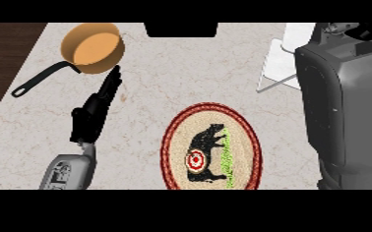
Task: Pick the lemon from the placemat and place it in the tiered shelf
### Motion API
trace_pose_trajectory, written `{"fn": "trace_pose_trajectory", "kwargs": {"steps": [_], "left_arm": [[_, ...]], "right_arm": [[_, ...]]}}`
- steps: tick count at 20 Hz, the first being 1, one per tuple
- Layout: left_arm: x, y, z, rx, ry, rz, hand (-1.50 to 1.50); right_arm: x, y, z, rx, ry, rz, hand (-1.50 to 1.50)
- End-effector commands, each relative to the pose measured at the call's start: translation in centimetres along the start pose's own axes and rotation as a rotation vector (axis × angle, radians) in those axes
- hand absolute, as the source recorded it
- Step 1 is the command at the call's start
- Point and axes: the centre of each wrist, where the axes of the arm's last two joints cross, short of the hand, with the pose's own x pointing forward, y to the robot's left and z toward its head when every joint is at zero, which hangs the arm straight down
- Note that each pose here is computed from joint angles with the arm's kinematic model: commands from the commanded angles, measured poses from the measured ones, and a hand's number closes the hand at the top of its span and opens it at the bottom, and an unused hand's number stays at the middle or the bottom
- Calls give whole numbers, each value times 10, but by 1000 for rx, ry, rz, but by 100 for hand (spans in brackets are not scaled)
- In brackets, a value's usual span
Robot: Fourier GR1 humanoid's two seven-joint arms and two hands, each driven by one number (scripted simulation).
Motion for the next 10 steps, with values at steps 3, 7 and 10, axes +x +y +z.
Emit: {"fn": "trace_pose_trajectory", "kwargs": {"steps": [3,7,10], "left_arm": [[-11,0,9,-2,-3,-1,0],[-6,-25,9,-2,-13,5,0],[-6,-16,13,-6,-13,1,0]], "right_arm": [[-23,33,-13,-42,-31,107,150],[-37,69,-25,-55,-86,68,150],[-42,60,-41,-75,-7,73,150]]}}
